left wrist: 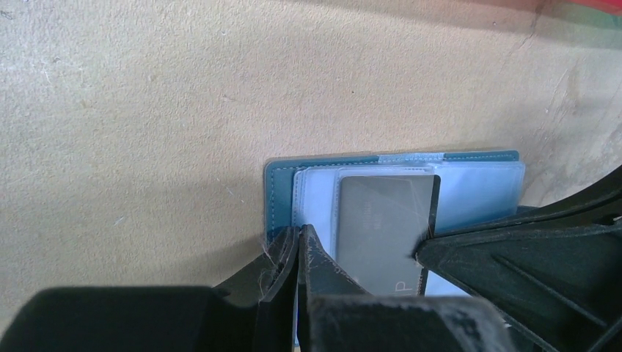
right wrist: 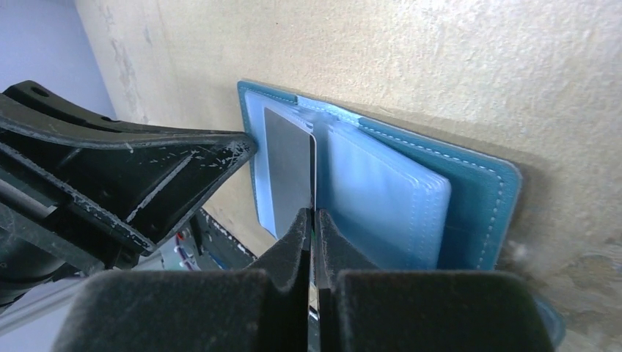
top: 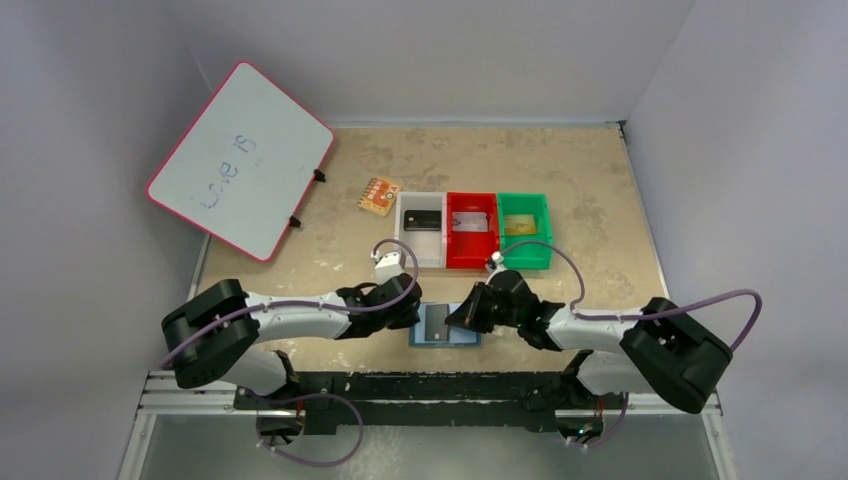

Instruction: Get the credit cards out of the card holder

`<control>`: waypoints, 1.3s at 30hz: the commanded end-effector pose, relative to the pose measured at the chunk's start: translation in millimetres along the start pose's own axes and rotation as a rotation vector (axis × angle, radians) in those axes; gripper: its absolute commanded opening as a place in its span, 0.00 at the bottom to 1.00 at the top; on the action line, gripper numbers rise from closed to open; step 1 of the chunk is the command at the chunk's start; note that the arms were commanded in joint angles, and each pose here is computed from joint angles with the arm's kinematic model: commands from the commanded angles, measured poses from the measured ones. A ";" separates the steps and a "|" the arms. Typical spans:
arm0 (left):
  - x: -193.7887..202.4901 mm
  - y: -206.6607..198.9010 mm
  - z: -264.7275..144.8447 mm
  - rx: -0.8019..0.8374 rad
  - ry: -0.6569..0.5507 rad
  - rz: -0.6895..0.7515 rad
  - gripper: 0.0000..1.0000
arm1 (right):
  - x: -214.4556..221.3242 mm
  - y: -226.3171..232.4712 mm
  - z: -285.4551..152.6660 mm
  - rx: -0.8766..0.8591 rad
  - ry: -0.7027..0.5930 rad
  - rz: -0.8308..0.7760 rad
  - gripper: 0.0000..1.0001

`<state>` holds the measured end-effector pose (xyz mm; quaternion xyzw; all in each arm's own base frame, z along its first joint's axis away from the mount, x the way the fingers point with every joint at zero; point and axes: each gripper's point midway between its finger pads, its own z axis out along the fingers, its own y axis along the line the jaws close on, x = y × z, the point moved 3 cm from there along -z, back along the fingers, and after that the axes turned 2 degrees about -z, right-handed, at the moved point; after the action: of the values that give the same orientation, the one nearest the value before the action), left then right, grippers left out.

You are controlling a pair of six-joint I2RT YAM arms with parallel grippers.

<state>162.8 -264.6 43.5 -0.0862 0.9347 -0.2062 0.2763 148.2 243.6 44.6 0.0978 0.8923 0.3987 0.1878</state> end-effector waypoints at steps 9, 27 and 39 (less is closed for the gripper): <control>-26.3 -23.4 -23.5 0.070 -0.084 0.029 0.28 | -3.4 1.5 6.5 0.015 0.019 -0.018 0.00; 15.9 7.2 7.5 -0.063 0.053 0.060 0.10 | -1.8 -6.5 7.8 0.030 0.013 0.006 0.00; 24.0 29.9 5.4 -0.104 0.060 0.109 0.03 | -5.9 -8.3 -4.3 -0.018 -0.003 0.031 0.00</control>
<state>161.5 -279.1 44.4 -0.0689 0.9328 -0.2184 0.2782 152.3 239.4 41.8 0.1085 0.8884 0.4076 0.1811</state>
